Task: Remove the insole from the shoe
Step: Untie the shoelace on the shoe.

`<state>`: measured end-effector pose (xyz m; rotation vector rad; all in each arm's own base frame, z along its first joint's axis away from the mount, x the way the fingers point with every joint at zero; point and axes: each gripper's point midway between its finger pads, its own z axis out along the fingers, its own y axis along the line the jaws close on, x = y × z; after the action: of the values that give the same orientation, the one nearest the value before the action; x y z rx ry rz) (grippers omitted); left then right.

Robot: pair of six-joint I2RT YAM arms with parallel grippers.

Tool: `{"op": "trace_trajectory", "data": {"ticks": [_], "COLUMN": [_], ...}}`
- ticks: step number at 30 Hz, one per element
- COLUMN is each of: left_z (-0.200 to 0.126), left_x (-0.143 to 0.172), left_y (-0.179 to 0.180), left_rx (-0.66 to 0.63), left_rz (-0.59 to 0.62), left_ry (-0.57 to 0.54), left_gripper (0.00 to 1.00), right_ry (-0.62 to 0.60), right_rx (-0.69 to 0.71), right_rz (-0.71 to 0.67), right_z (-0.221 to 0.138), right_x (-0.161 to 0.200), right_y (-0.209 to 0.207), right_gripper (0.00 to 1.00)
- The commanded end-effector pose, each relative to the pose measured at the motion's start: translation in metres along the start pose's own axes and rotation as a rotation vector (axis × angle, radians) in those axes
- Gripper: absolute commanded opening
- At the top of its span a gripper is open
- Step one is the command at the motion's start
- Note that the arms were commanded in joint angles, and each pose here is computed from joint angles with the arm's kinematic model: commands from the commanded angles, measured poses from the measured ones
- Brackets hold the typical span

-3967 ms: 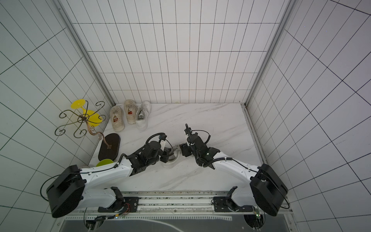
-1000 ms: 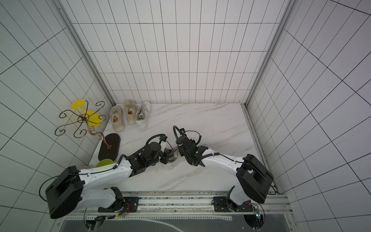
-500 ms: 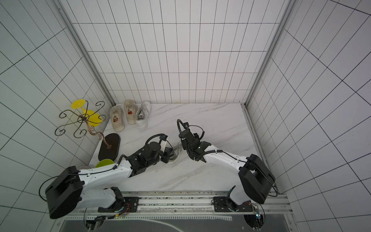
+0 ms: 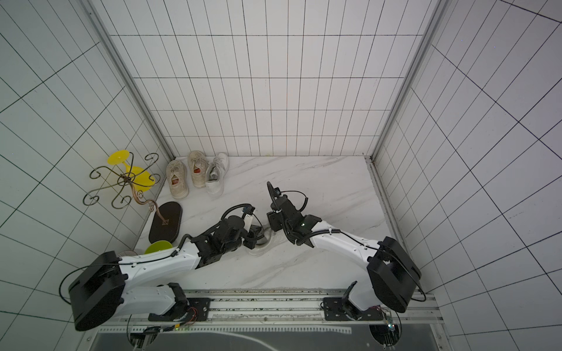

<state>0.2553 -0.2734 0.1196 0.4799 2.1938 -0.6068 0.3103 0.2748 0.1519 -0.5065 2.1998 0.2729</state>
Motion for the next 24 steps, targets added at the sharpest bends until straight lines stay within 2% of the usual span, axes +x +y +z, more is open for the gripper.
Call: {"op": "trace_trajectory", "data": {"ticks": [1,15,24], "left_z": [-0.005,-0.006,-0.011], "left_x": [-0.027,-0.028,-0.031], "left_y": [-0.013,-0.011,-0.017], "left_rx": [0.046,0.034,0.067], "left_rz": [-0.004,-0.001,0.008], "left_ry": [-0.096,-0.098,-0.112], "left_gripper": [0.00,0.00,0.00], "right_ry": [0.021,0.083,0.153], "right_rx": [0.024,0.014,0.068], "right_rz": [0.012,0.003,-0.012], "right_z": [-0.005,-0.014,0.008], "right_x": [0.010,0.033,0.053], "right_y": [-0.007,-0.009,-0.014], "right_gripper": [0.62,0.59,0.58]}}
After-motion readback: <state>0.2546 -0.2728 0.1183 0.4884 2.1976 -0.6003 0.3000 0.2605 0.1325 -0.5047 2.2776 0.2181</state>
